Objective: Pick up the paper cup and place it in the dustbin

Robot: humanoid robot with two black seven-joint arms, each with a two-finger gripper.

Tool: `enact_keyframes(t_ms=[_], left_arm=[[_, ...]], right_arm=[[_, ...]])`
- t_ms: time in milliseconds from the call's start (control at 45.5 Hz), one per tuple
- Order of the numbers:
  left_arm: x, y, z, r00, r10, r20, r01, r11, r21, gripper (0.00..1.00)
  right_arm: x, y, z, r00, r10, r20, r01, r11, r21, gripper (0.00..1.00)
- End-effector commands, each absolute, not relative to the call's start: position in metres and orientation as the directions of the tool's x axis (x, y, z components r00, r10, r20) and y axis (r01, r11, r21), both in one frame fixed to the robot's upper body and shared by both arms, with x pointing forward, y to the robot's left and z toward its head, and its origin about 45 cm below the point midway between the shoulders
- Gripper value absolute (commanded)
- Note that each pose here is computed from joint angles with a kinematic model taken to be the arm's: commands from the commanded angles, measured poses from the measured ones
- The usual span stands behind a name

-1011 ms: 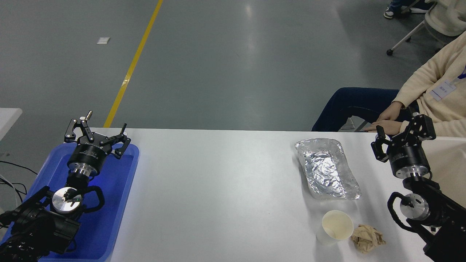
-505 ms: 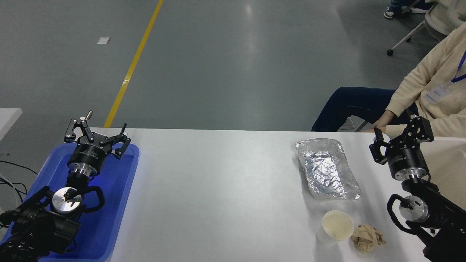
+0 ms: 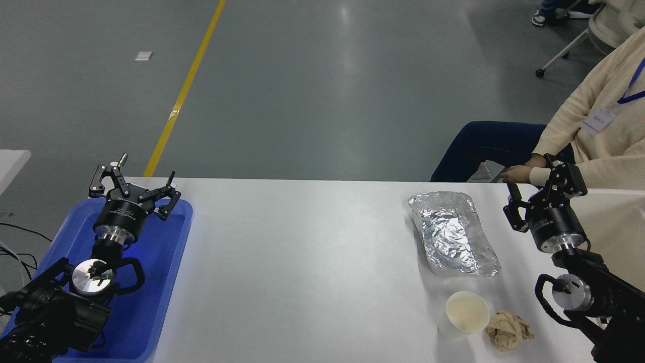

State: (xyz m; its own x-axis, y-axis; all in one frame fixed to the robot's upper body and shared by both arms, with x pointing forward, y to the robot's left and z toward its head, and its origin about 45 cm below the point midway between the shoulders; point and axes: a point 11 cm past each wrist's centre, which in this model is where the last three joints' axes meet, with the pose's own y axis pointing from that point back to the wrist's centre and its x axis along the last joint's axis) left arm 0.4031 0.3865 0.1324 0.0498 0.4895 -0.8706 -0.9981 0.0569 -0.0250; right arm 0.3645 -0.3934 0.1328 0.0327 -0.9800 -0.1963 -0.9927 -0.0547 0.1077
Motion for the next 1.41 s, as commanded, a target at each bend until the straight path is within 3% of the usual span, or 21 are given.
enact_keyframes(t_ms=[0,132,330,637,813,901,1099,1231,1385], left_arm=[[0.403,0.3866,0.1323,0.049,0.49,-0.871,-0.9981,0.056,-0.025,1.0],[0.4032,0.3862,0.1326,0.051,0.489,-0.871,-0.998,0.057,-0.026,1.0],[0.4032,0.386,0.1325,0.051,0.49,-0.87,-0.9979,0.06,-0.025,1.0],[0.4032,0.386,0.1325,0.051,0.49,-0.87,-0.9979,0.06,-0.025,1.0],[0.4032,0.3852,0.1323,0.053,0.489,-0.871,-0.9978,0.061,-0.026,1.0],[0.4032,0.386,0.1325,0.051,0.49,-0.87,-0.9979,0.06,-0.025,1.0],[0.4032,0.3861,0.1325,0.051,0.489,-0.871,-0.998,0.059,-0.025,1.0],[0.4032,0.3852,0.1322,0.051,0.489,-0.871,-0.9979,0.06,-0.025,1.0],[0.403,0.3865,0.1322,0.049,0.49,-0.871,-0.998,0.058,-0.024,1.0]], right_arm=[[0.355,-0.41,0.144,0.229,-0.972,0.057,-0.944,-0.208,0.256,1.0],[0.355,-0.425,0.155,0.337,-0.921,0.197,-0.903,-0.257,0.344,1.0],[0.35,-0.468,0.183,0.443,-0.804,0.396,-0.845,-0.228,0.483,1.0],[0.35,-0.47,0.207,0.706,-0.502,0.499,-0.658,-0.205,0.725,1.0],[0.324,-0.47,0.222,0.875,-0.389,0.289,-0.388,-0.205,0.899,1.0],[0.33,-0.451,0.225,0.913,-0.346,0.217,-0.305,-0.224,0.926,1.0],[0.337,-0.422,0.227,0.962,-0.253,0.102,-0.154,-0.198,0.968,1.0],[0.342,-0.415,0.261,0.968,-0.248,0.045,-0.074,-0.108,0.991,1.0],[0.34,-0.39,0.296,0.988,-0.151,0.001,-0.004,-0.023,1.0,1.0]])
